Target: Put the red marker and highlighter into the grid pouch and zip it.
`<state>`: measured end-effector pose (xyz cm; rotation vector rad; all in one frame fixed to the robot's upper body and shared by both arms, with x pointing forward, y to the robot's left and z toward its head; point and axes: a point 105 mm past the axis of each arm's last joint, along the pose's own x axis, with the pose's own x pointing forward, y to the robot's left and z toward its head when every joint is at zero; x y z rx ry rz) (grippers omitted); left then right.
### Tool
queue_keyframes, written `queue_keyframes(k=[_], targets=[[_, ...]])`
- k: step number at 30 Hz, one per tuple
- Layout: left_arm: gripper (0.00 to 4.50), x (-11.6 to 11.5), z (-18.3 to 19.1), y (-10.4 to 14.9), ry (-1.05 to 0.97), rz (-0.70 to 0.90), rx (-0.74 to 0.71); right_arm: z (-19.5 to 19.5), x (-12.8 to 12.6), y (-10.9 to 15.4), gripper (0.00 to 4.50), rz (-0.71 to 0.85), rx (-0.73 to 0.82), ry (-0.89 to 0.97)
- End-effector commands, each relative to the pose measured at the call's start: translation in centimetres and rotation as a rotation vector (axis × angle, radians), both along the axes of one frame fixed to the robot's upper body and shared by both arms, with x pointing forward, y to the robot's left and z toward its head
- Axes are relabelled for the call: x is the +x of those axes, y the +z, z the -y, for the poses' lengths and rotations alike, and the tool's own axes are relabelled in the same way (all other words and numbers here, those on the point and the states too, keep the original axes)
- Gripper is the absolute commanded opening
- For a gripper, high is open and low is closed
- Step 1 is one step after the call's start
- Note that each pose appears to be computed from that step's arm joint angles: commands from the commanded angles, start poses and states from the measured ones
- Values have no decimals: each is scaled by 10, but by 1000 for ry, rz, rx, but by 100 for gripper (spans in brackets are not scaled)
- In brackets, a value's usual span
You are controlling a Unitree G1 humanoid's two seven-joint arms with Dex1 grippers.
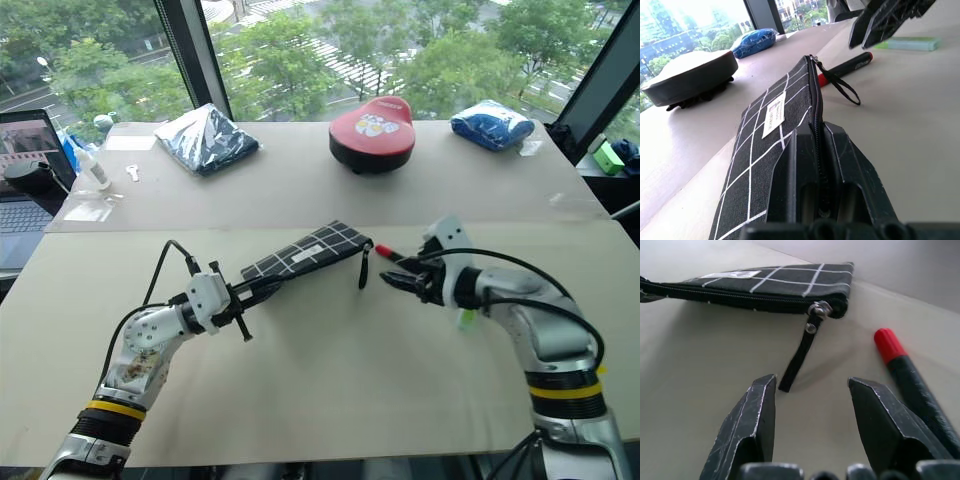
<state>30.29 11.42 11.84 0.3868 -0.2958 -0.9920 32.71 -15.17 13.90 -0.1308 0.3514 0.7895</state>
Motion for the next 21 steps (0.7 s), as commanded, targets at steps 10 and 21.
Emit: queue_keyframes(k=[10, 21], targets=[[0, 0, -2, 12, 7, 50, -35, -18, 31, -3, 254, 28, -19, -46], [0, 0, -2, 13, 25, 58, -48, -33, 37, 3, 49, 38, 38, -9]])
